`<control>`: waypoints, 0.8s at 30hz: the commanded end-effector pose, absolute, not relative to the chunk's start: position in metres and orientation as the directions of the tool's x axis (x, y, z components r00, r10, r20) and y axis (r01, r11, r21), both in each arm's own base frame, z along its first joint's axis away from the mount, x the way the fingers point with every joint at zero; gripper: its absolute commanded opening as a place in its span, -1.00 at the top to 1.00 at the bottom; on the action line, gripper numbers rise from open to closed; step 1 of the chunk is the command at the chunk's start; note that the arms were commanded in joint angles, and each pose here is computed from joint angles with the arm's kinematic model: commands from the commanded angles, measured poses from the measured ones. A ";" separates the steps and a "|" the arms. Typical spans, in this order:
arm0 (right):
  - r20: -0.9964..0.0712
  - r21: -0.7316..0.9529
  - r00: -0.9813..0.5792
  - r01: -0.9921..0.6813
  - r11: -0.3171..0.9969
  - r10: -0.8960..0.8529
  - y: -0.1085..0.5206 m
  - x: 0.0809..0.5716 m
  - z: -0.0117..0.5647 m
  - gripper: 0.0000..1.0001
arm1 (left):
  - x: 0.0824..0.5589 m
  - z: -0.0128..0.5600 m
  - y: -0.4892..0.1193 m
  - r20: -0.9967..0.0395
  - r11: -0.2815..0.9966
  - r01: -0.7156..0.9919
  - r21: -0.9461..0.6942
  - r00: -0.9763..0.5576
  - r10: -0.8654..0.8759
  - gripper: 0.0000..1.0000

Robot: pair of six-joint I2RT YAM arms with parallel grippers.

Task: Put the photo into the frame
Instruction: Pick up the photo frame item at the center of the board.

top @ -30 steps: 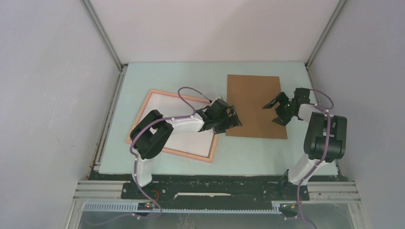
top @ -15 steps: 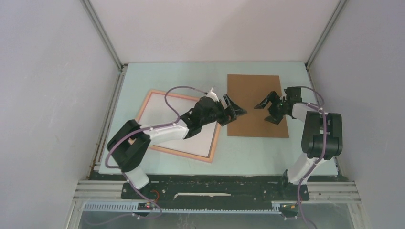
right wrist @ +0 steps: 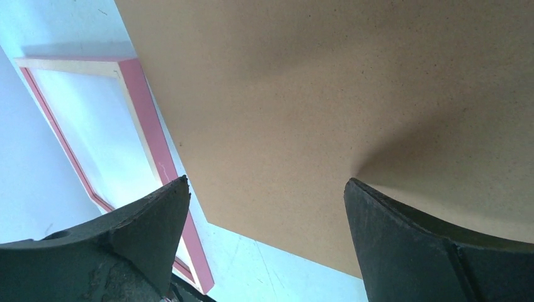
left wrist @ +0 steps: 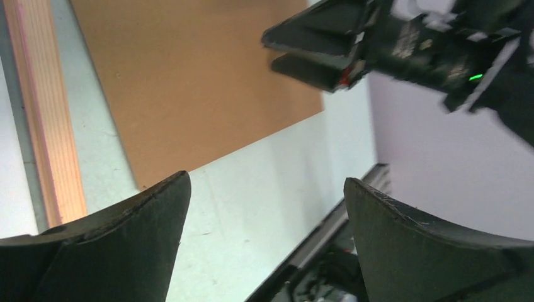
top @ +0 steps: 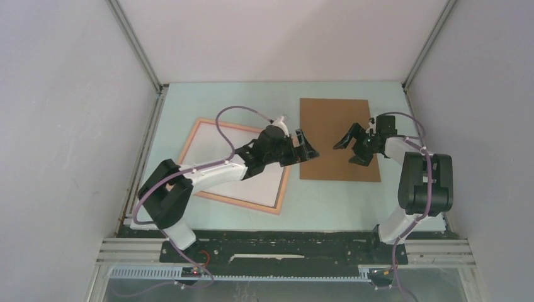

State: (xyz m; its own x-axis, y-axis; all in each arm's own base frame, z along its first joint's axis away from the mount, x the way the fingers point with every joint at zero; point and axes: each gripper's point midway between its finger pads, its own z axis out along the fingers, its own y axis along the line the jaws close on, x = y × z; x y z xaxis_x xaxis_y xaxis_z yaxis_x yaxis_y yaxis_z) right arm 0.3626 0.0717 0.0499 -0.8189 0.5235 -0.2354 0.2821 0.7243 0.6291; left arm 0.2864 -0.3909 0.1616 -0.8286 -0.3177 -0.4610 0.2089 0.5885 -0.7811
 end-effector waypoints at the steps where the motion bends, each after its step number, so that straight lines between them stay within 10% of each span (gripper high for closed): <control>1: -0.312 0.612 -0.794 0.252 0.750 0.521 0.055 0.367 0.065 -0.99 | 0.285 0.135 -0.402 -0.609 0.763 0.347 -0.546 -0.790 -0.076 -0.99; 9: -0.271 0.604 -0.750 0.355 0.713 0.603 0.012 0.369 0.069 -0.99 | 0.307 0.089 -0.414 -0.660 0.841 0.432 -0.325 -0.741 0.125 -0.67; 24: -0.195 0.549 -0.584 0.601 0.581 0.788 -0.072 0.331 0.045 -0.99 | 0.297 0.042 -0.431 -0.580 0.808 0.393 -0.439 -0.811 0.079 -0.77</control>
